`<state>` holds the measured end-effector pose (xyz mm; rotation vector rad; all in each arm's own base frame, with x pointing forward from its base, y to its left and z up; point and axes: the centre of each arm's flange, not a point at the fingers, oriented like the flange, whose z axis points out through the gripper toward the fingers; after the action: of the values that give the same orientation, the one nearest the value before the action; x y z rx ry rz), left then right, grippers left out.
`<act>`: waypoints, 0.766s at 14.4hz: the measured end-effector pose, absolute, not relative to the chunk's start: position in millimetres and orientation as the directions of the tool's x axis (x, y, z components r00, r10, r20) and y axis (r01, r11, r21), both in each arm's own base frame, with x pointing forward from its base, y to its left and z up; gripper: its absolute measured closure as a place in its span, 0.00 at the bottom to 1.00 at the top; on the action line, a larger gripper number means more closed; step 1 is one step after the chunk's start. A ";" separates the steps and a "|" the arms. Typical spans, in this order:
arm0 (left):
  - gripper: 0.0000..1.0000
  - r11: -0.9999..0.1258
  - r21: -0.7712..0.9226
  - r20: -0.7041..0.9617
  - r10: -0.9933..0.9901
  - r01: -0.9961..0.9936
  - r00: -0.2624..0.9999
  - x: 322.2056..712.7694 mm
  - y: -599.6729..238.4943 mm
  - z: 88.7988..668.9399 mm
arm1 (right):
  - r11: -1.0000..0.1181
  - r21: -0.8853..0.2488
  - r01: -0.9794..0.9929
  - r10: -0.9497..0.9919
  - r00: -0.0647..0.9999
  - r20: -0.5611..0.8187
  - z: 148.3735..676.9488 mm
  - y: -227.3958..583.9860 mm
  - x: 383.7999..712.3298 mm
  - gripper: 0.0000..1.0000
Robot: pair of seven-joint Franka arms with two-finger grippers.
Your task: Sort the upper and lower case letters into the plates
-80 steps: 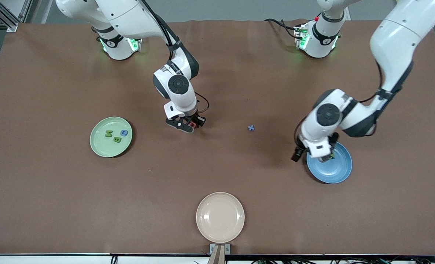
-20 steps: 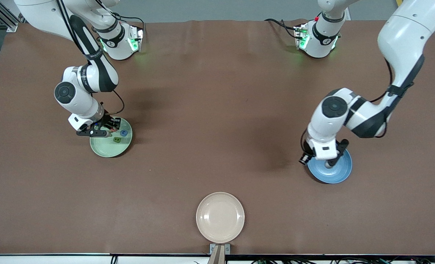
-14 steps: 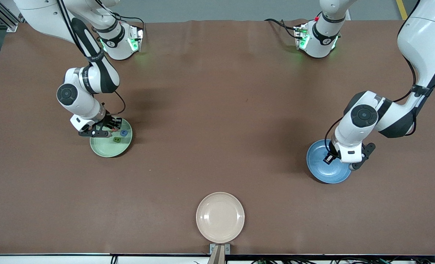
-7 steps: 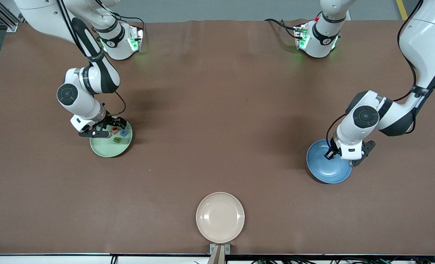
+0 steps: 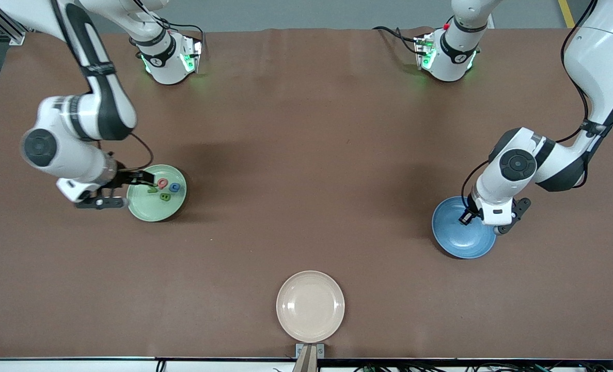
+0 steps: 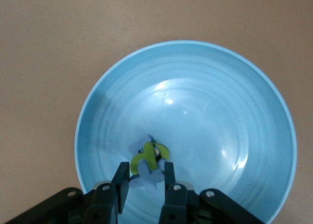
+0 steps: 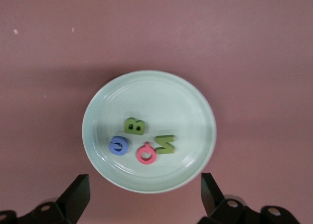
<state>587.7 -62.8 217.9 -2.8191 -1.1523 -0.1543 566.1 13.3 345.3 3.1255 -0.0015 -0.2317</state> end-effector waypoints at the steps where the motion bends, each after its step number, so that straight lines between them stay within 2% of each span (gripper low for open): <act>1: 0.67 -0.710 -0.048 0.126 0.694 0.703 0.709 587.6 -61.8 217.0 | -1.000 0.015 -0.012 -0.015 0.989 -0.146 368.6 0.8 575.5 0.00; 6: 0.67 -0.704 -0.049 0.119 0.700 0.708 0.704 587.4 -57.9 213.8 | -1.000 0.021 -0.005 -0.008 0.990 -0.140 456.7 -39.1 597.9 0.00; 7: 0.62 -0.705 -0.049 0.118 0.700 0.708 0.705 587.2 -58.0 213.1 | -1.000 0.023 -0.006 -0.009 0.991 -0.135 472.5 -41.1 600.3 0.00; 11: 0.25 -0.704 -0.048 0.116 0.701 0.708 0.704 587.6 -58.1 212.5 | -0.999 0.030 -0.014 -0.016 0.997 -0.079 521.3 -45.3 608.5 0.00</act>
<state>587.6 -58.1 212.5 -2.8175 -1.1675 -0.1357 608.5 -45.3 521.3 3.1095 -0.0232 -0.1238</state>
